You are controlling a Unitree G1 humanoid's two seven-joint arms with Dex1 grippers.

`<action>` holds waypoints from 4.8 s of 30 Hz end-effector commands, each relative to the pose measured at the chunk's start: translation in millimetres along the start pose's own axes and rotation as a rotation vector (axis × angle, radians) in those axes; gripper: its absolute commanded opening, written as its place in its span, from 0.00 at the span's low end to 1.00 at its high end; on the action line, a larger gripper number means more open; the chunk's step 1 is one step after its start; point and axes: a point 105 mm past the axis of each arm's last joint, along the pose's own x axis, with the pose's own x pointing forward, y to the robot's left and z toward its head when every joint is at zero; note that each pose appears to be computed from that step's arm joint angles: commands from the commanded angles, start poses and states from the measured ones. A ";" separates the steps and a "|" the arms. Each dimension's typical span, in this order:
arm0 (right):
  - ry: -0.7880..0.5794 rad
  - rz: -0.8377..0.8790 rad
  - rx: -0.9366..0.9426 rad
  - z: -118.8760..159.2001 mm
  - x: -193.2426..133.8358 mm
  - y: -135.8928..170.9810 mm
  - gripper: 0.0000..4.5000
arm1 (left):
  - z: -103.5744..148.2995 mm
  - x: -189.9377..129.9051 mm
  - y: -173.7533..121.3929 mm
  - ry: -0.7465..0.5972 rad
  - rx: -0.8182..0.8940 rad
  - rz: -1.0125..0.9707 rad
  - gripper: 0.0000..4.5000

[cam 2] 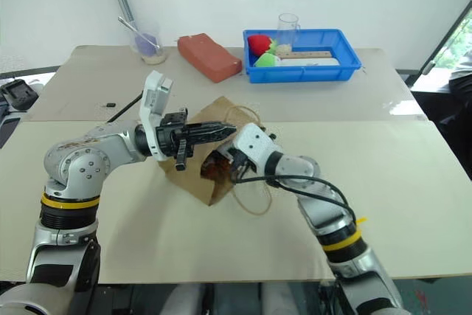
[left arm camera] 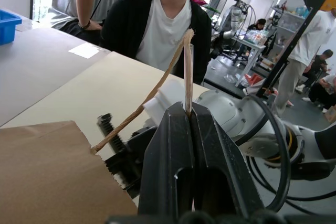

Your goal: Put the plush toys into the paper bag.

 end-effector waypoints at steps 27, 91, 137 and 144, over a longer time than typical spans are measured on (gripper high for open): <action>0.189 0.291 -0.029 -14.2 -135.7 21.4 0.95 | 12.4 0.3 12.8 -0.041 0.103 0.088 0.00; 0.258 -0.076 0.385 -28.0 -112.8 -35.8 0.01 | 39.8 -4.5 16.5 -0.095 0.169 0.115 0.00; -0.029 -0.139 0.254 88.9 -136.9 -116.2 0.99 | 60.0 -56.6 68.8 -0.025 0.376 0.269 1.00; 0.005 0.011 0.175 81.5 -140.4 -92.9 0.99 | 42.6 -89.7 50.6 -0.005 0.288 0.309 1.00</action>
